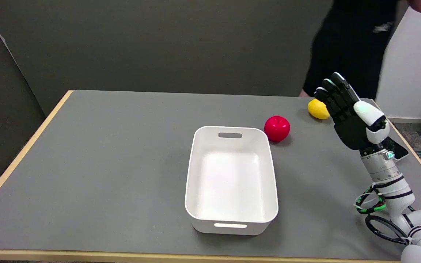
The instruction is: Pick up the lemon.
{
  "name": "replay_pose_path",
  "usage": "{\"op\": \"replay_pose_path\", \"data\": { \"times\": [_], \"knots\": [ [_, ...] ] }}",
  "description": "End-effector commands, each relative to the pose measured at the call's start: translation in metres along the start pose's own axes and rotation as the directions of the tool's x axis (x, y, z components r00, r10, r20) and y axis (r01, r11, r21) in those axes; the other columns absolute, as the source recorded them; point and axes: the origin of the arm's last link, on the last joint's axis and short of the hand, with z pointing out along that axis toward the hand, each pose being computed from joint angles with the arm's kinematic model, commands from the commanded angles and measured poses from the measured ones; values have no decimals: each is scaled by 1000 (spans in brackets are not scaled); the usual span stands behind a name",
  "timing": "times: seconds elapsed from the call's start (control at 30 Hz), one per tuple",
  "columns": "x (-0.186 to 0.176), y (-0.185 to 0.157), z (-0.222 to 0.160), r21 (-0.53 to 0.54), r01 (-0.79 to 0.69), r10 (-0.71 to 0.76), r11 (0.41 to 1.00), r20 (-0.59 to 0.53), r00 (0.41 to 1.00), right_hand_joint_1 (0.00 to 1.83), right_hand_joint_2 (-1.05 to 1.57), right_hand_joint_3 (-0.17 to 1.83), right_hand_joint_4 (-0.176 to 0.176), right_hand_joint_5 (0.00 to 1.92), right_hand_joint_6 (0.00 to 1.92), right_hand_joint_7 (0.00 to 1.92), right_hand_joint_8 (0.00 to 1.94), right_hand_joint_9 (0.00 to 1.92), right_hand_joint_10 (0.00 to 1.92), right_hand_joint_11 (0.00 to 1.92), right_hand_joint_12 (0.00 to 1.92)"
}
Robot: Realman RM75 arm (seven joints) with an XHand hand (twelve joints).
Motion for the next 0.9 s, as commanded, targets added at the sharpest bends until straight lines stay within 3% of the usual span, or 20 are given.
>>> {"op": "replay_pose_path", "data": {
  "times": [0.03, 0.13, 0.37, 0.43, 0.47, 0.6, 0.9],
  "knots": [
    [12, -5, 9, -157, 504, -513, 849, -23, 858, 499, 748, 826, -34, 67, 289, 157, 262, 100, 659, -1, 736],
    [19, -10, 15, -186, 624, -640, 758, -34, 767, 524, 740, 829, -41, 79, 291, 154, 260, 91, 653, -1, 729],
    [40, -25, 36, -315, 881, -924, 354, 29, 382, 594, 707, 857, -53, 136, 326, 168, 267, 82, 647, -1, 716],
    [46, -28, 40, -352, 894, -948, 277, 51, 314, 571, 657, 971, -54, 113, 397, 141, 340, 72, 662, -1, 729],
    [49, -30, 43, -373, 896, -957, 241, 62, 283, 587, 668, 927, -54, 129, 374, 157, 313, 75, 657, -1, 732],
    [51, -30, 50, -396, 894, -961, 209, 85, 262, 611, 677, 861, -55, 153, 339, 184, 275, 80, 653, -1, 741],
    [67, -4, 61, -510, 849, -941, 138, 201, 274, 576, 652, 848, -63, 149, 337, 190, 288, 75, 673, -1, 773]
  ]
}}
